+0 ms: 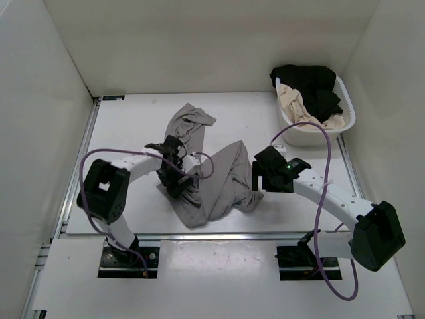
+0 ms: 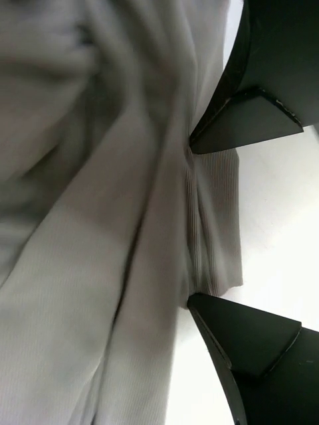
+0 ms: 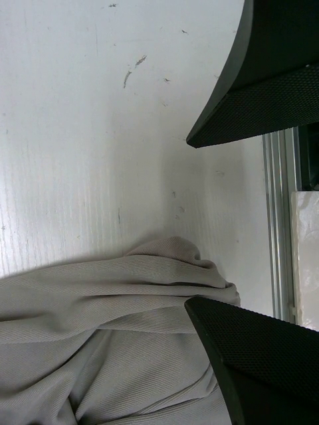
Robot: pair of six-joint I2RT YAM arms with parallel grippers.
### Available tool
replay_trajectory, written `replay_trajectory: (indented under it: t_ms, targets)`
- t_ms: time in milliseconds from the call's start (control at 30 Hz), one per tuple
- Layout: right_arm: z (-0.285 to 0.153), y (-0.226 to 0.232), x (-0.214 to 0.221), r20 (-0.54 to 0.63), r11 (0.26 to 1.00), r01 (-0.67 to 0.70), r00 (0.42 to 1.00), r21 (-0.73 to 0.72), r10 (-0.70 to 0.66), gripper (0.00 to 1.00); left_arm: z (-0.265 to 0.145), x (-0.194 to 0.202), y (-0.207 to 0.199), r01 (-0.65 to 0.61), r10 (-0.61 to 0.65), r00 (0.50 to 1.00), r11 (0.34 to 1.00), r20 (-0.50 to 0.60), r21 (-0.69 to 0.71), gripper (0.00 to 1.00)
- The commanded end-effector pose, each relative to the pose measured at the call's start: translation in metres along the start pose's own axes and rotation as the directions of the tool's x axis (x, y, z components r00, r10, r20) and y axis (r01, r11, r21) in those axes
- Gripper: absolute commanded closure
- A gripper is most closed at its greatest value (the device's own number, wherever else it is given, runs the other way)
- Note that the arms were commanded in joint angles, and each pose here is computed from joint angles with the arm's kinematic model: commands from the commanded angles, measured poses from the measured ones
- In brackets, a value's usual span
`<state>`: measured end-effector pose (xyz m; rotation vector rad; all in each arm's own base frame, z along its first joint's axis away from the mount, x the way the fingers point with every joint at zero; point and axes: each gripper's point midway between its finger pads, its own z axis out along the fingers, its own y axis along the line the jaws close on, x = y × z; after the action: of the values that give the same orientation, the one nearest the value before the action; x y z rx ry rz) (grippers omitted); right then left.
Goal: Fold and stack the trousers
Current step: Flatten the trousers out
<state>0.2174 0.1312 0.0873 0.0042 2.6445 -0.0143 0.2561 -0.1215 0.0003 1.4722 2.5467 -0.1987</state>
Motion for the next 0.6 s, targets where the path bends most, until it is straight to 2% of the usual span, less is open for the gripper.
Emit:
replay_trajectory:
  t_ms: [0, 67, 200, 300, 333, 433, 467, 500, 533, 567]
  targets:
    - [-0.007, -0.001, -0.015, 0.050, 0.999, -0.039, 0.998, 0.027, 0.038, 0.02, 0.053, 0.067, -0.058, 0.244, -0.151, 0.934, 0.931, -0.323, 0.271, 0.00]
    - [-0.008, 0.001, -0.014, 0.050, 0.999, -0.031, 0.998, 0.022, 0.030, 0.02, 0.049, 0.055, -0.070, 0.338, -0.224, 0.918, 0.875, -0.327, 0.348, 0.00]
    - [-0.007, -0.002, -0.010, 0.040, 0.999, -0.022, 0.999, 0.049, 0.020, 0.02, 0.036, 0.026, -0.080, 0.332, -0.252, 0.941, 0.807, -0.224, 0.488, 0.00]
    - [-0.010, -0.004, -0.011, 0.048, 0.998, -0.012, 0.999, 0.067, 0.009, 0.02, 0.027, 0.013, -0.072, 0.290, -0.242, 0.957, 0.830, -0.160, 0.476, 0.00]
    - [-0.012, 0.000, -0.013, 0.055, 0.998, -0.007, 0.999, 0.057, 0.004, 0.03, 0.024, 0.009, -0.064, 0.293, -0.251, 0.956, 0.849, -0.153, 0.439, 0.00]
    - [-0.015, -0.006, -0.016, 0.081, 0.995, -0.013, 0.997, 0.098, 0.005, 0.03, -0.006, -0.025, -0.022, 0.191, -0.194, 0.981, 0.947, -0.012, 0.260, 0.00]
    - [-0.020, -0.003, -0.022, 0.100, 0.995, -0.007, 0.995, 0.098, -0.002, 0.03, -0.032, -0.048, -0.002, 0.148, -0.163, 0.982, 0.978, 0.095, 0.149, 0.00]
    - [-0.022, -0.006, -0.026, 0.113, 0.994, -0.009, 0.994, 0.113, -0.004, 0.03, -0.053, -0.059, 0.019, 0.105, -0.106, 0.984, 0.994, 0.142, 0.019, 0.00]
    - [-0.026, -0.008, -0.031, 0.141, 0.990, -0.001, 0.990, 0.139, -0.019, 0.03, -0.090, -0.088, 0.035, 0.049, -0.026, 0.968, 0.995, 0.249, -0.087, 0.00]
    - [-0.034, -0.008, -0.036, 0.158, 0.988, 0.009, 0.987, 0.151, -0.033, 0.03, -0.154, -0.117, 0.053, 0.039, 0.073, 0.909, 0.966, 0.411, -0.257, 0.00]
